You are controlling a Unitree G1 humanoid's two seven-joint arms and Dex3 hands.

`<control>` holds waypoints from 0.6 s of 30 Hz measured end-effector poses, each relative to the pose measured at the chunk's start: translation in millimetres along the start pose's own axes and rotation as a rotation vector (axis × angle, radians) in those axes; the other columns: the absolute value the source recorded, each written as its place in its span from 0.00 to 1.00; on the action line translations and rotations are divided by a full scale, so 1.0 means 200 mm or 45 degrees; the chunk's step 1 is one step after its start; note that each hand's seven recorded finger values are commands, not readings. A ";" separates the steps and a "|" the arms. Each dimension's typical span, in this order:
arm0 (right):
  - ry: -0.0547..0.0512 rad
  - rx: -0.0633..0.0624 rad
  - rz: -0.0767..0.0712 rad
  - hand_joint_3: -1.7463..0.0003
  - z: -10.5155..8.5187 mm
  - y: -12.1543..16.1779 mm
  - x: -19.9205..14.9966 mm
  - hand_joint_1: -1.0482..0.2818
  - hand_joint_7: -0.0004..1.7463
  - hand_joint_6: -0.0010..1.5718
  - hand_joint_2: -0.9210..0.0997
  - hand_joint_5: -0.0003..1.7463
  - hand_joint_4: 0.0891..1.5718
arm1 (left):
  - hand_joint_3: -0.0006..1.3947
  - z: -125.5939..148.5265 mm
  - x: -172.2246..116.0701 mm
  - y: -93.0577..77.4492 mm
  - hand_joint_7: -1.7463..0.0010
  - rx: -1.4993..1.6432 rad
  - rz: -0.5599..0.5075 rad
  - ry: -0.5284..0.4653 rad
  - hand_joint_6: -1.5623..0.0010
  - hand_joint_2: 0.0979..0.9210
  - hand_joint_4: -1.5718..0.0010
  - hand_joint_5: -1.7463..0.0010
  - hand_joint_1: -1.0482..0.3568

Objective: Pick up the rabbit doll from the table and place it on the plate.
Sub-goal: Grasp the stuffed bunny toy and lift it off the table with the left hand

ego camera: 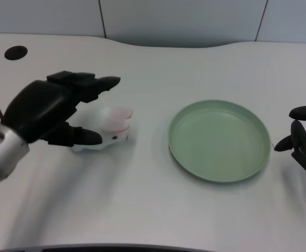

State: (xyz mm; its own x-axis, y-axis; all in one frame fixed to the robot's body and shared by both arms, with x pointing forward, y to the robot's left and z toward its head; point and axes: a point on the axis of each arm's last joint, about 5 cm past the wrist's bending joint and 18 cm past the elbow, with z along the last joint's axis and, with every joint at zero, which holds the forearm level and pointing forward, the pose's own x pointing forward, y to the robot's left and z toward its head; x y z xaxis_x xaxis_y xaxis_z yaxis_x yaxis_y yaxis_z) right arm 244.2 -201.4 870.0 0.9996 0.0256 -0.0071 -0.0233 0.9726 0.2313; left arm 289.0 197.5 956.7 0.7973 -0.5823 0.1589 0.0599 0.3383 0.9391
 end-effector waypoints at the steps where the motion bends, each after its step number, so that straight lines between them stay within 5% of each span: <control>1: 0.001 0.000 -0.001 0.61 -0.001 -0.001 -0.002 0.60 0.99 0.06 0.00 1.00 0.25 | 0.09 0.00 0.02 0.02 1.00 0.038 -0.029 0.017 0.89 1.00 0.95 0.95 0.17; 5: 0.006 -0.001 -0.010 0.61 -0.007 -0.005 -0.012 0.60 0.98 0.06 0.00 1.00 0.24 | 0.09 0.02 0.08 0.08 1.00 0.107 -0.104 0.046 0.90 1.00 0.98 0.96 0.14; 8: 0.009 0.003 -0.013 0.61 -0.011 0.005 -0.016 0.60 0.97 0.06 0.00 1.00 0.24 | 0.09 0.01 0.16 0.11 1.00 0.127 -0.222 0.115 0.90 1.00 0.99 0.96 0.13; 13: -0.003 0.017 -0.006 0.60 0.000 0.011 -0.026 0.61 0.97 0.05 0.00 1.00 0.24 | 0.10 -0.01 0.25 0.14 1.00 0.154 -0.369 0.196 0.93 1.00 0.99 0.97 0.10; 18: -0.003 0.021 0.002 0.60 0.001 0.016 -0.049 0.61 0.98 0.05 0.00 1.00 0.23 | 0.09 -0.03 0.32 0.07 1.00 0.179 -0.540 0.326 0.97 1.00 1.00 0.98 0.07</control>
State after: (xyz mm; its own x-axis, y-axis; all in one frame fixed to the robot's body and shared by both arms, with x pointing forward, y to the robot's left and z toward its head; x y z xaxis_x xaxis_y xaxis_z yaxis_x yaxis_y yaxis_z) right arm 234.3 -198.6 871.0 0.9996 0.0268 -0.0042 -0.0250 0.9687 0.2470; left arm 344.7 168.5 978.5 0.8430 -0.4409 -0.3083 0.3430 -0.0012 0.9394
